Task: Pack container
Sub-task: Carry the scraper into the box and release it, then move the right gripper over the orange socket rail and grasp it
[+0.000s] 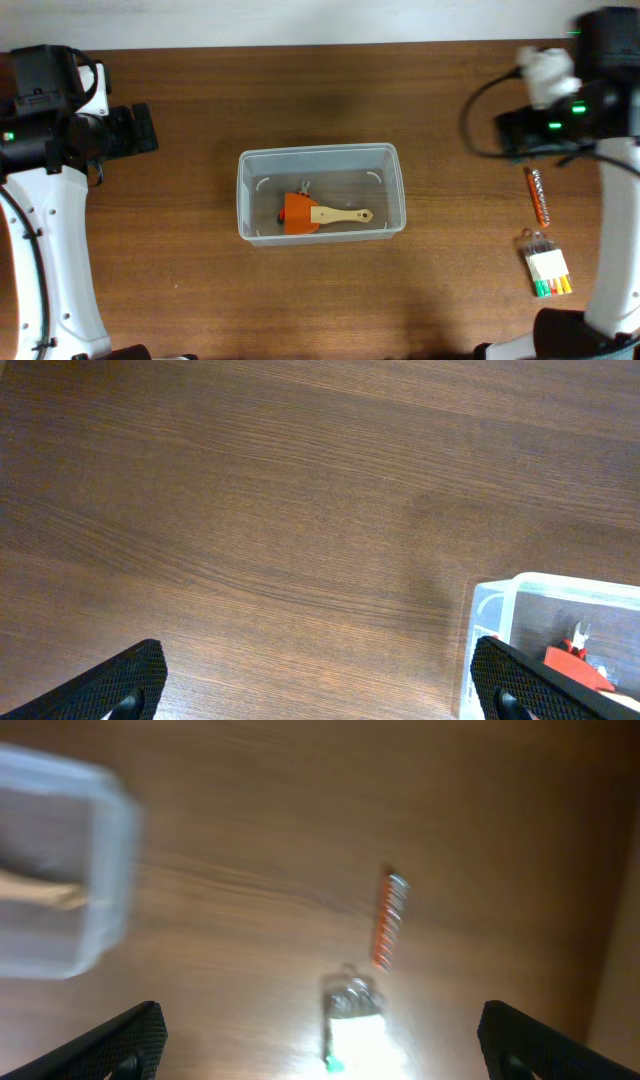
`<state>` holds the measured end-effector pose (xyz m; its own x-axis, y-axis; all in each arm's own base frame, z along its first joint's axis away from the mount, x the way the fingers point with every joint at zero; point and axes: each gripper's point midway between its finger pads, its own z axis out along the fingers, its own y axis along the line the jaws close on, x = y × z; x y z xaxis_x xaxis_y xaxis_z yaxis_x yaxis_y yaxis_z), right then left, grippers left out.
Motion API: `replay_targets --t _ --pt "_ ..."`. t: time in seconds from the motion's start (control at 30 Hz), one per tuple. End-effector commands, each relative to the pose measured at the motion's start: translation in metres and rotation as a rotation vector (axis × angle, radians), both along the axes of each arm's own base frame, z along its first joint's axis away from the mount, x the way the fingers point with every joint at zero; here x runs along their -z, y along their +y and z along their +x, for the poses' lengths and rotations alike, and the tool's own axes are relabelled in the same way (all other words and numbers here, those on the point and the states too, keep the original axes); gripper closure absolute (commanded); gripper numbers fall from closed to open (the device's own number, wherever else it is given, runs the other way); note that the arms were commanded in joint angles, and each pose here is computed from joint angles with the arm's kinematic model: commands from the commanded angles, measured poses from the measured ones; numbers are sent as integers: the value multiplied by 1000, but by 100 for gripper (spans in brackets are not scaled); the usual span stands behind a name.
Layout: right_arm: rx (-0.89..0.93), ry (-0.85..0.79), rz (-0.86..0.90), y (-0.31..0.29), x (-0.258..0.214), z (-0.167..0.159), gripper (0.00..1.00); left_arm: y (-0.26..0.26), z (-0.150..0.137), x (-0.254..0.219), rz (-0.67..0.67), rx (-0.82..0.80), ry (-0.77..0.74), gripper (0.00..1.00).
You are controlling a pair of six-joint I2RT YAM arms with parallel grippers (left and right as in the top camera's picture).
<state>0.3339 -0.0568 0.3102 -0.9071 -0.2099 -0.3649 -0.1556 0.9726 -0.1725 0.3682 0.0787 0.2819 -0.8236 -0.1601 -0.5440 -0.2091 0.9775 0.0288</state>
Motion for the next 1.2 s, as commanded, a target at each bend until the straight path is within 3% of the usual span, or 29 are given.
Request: replay_targets --t 0.0,0.23,0.4,0.6,0.83,1.17 --pt "85 84 7 -49 31 -6 1 -3 -3 -2 -2 17 -2 1" --pt "143 138 -34 -99 94 -4 1 -3 -4 -2 -2 17 -1 1" --pt "-15 161 -55 -102 169 5 1 -3 -4 -2 -2 17 -1 1" --pt "-25 192 -46 -106 230 4 1 -3 -4 -2 -2 17 -1 1" --pt "-27 221 123 -99 277 8 1 -4 -6 0 -4 17 10 1" --pt "16 278 159 -102 321 9 1 -5 -12 3 -11 17 39 1"
